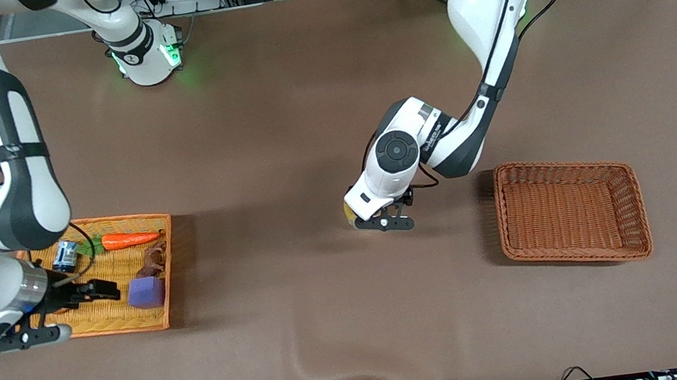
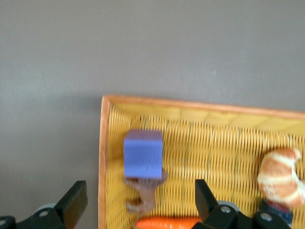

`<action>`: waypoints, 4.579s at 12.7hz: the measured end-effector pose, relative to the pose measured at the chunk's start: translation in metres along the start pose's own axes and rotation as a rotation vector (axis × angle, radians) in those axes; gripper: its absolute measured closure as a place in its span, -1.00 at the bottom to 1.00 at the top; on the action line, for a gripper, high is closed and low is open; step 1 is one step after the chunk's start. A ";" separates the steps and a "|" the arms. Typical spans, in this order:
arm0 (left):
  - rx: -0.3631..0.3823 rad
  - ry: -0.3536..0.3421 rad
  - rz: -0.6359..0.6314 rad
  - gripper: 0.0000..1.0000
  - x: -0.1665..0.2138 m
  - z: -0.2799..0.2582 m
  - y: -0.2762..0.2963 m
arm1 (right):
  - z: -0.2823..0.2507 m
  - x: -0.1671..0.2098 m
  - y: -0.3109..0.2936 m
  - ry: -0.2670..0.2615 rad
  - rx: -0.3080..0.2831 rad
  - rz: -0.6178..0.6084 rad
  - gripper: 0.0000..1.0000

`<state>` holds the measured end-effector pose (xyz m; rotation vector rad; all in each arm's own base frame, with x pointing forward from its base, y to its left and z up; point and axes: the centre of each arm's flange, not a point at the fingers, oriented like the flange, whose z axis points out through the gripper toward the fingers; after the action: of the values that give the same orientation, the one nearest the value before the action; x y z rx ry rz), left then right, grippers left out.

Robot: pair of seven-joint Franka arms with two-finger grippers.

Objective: Transfer tape with both arms

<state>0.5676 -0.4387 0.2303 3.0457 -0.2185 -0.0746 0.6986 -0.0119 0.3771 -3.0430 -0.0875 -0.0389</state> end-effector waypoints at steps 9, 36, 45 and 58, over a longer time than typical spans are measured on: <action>0.050 0.005 0.033 0.42 0.003 0.027 -0.007 | -0.084 -0.144 -0.056 -0.201 0.051 -0.089 -1.00; 0.104 -0.058 -0.154 0.42 0.020 -0.091 -0.489 | -0.170 -0.135 -0.051 -0.138 -0.068 -0.124 -1.00; 0.138 0.089 -0.062 -1.00 0.015 -0.253 -0.411 | -0.265 -0.146 -0.004 -0.075 -0.064 -0.027 -1.00; 0.154 0.040 -0.038 -1.00 -0.057 -0.423 -0.341 | -0.273 -0.150 -0.007 -0.076 -0.061 -0.030 -1.00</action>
<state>0.5822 -0.0594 0.6228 3.2012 -0.1717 0.0005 0.5422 -0.0397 0.6450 -3.1044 -0.1405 0.0729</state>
